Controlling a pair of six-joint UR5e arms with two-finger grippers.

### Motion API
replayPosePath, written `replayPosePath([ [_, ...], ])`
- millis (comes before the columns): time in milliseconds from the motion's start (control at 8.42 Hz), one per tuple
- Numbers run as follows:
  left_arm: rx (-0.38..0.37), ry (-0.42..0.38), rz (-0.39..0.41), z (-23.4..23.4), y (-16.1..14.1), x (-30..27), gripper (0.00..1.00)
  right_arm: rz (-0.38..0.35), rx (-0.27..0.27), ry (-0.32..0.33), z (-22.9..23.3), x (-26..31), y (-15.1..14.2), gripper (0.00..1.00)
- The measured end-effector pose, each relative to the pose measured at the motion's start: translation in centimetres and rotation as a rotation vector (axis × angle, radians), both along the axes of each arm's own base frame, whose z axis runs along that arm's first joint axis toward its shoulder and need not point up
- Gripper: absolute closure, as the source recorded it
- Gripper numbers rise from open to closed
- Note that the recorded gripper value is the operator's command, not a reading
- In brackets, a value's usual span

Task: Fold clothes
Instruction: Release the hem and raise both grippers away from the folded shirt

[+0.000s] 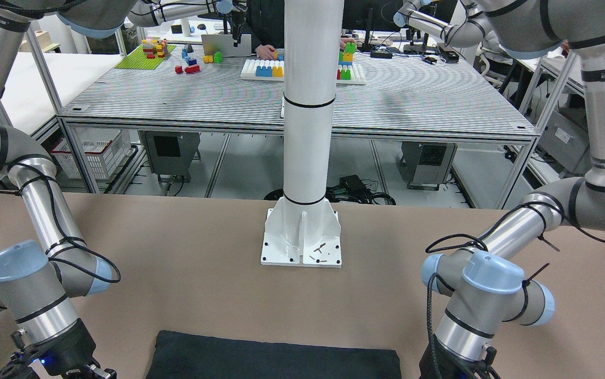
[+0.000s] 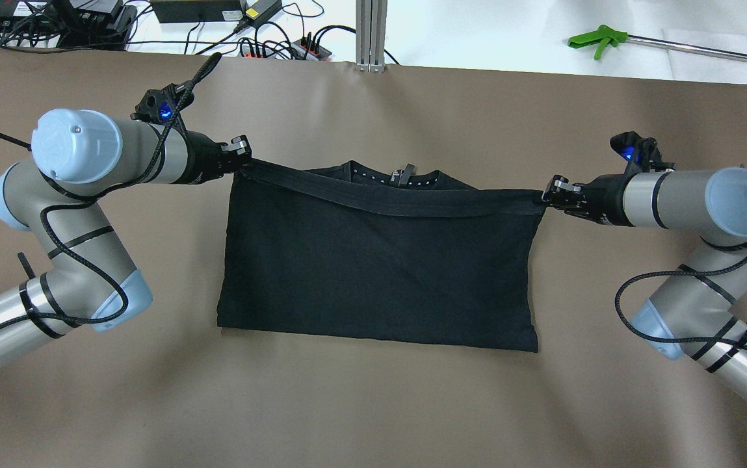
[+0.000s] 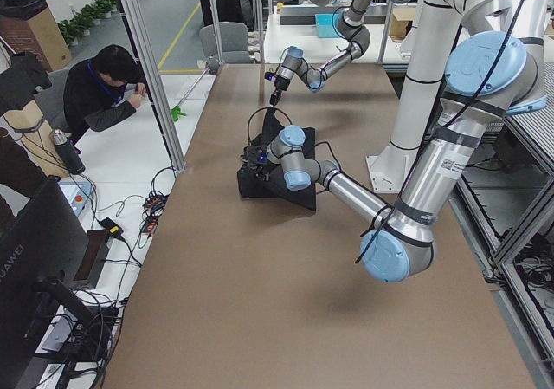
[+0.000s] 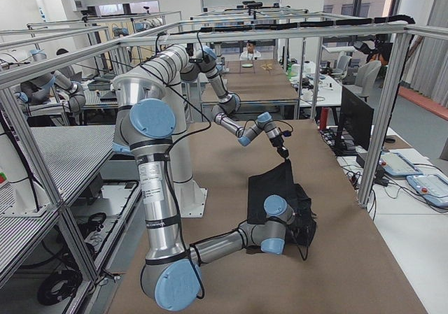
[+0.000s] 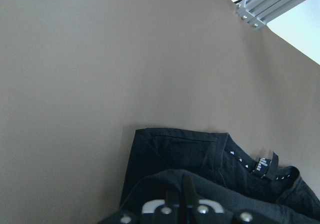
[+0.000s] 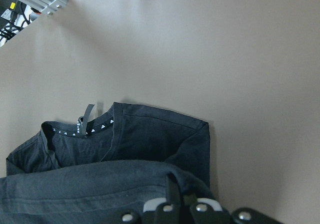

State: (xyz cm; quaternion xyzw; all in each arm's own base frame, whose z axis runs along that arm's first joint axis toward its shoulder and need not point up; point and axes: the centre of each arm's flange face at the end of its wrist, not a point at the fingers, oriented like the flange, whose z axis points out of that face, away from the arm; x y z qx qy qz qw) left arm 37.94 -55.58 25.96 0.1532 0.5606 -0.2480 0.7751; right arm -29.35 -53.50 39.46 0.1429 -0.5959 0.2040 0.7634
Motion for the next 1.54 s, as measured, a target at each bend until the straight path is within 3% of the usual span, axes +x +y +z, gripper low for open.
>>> replayPosePath([
  [119, 0.002, 0.005, 0.000, -0.4, -0.1, 0.1, 1.00, 0.000, -0.007, 0.006, -0.2, -0.2, -0.2, 1.00],
  [238, 0.001, 0.006, -0.002, -0.6, -0.2, 0.1, 0.90, 0.000, -0.011, 0.011, -0.2, -0.2, -0.4, 0.92],
  [356, 0.001, 0.006, -0.002, -0.6, -0.3, 0.1, 0.63, 0.000, -0.011, 0.015, -0.2, -0.3, -0.4, 0.67],
  [475, 0.002, 0.005, -0.006, -0.6, -0.4, 0.1, 0.05, 0.000, -0.012, 0.016, -0.2, -0.3, -0.5, 0.07],
  [1307, -0.016, -0.020, -0.035, -0.3, -3.2, 0.9, 0.06, -0.007, -0.029, 0.022, 0.4, -0.6, -0.6, 0.06],
  [1544, -0.017, -0.016, -0.048, -0.5, -4.0, -0.3, 0.06, -0.069, -0.055, 0.009, 0.5, -0.9, 0.3, 0.06],
])
